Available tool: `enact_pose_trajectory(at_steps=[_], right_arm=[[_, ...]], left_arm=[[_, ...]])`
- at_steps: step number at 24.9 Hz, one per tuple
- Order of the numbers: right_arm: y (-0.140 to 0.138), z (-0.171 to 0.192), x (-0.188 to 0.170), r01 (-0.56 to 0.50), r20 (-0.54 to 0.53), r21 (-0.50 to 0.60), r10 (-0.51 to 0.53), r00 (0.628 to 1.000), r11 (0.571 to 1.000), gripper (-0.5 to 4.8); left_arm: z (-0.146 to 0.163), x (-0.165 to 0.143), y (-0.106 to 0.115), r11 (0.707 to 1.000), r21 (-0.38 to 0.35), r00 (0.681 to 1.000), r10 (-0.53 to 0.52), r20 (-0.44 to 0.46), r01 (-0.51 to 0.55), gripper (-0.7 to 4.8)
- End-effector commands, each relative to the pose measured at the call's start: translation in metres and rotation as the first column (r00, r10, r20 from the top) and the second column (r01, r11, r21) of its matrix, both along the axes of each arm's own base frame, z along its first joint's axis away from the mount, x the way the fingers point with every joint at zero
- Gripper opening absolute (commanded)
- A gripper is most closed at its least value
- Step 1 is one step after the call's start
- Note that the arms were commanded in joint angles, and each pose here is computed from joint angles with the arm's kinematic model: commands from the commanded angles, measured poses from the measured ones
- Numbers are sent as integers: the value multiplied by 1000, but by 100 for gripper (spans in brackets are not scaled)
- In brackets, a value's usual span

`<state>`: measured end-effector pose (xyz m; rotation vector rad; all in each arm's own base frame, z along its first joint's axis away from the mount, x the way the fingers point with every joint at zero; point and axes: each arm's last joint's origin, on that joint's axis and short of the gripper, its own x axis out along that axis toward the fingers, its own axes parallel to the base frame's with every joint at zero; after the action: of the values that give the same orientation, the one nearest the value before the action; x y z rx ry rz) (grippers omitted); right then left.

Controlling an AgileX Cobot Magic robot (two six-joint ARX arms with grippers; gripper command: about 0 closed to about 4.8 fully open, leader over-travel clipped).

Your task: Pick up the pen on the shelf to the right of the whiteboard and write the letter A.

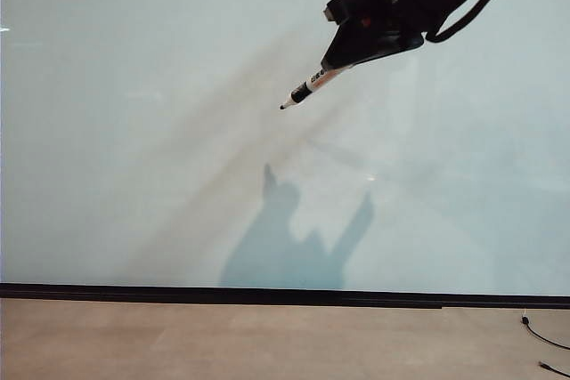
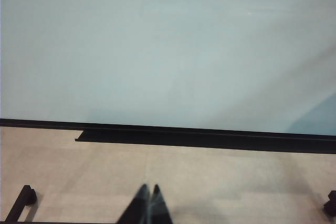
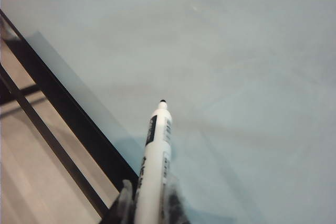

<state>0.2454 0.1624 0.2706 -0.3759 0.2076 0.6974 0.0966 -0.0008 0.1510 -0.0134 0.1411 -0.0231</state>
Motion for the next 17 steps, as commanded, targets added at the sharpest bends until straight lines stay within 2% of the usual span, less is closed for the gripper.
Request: enact_pose_trajectory(at_steps=[1,10,17], right_arm=[[0,7,1,8,2,-56,-8,1000,998,-9],[2,20,4,6,17,-101,-4,1000,995,-9],[7,8,11,1,-8,-110,-2,1000,994,-9]], left_arm=[[2,0,0,1000,4,1000,-1,10,1,-5],[2,0,0,1000,4,1000,-1,10,1,-4],[2,0,0,1000,4,1000,-1,10,1,-5]])
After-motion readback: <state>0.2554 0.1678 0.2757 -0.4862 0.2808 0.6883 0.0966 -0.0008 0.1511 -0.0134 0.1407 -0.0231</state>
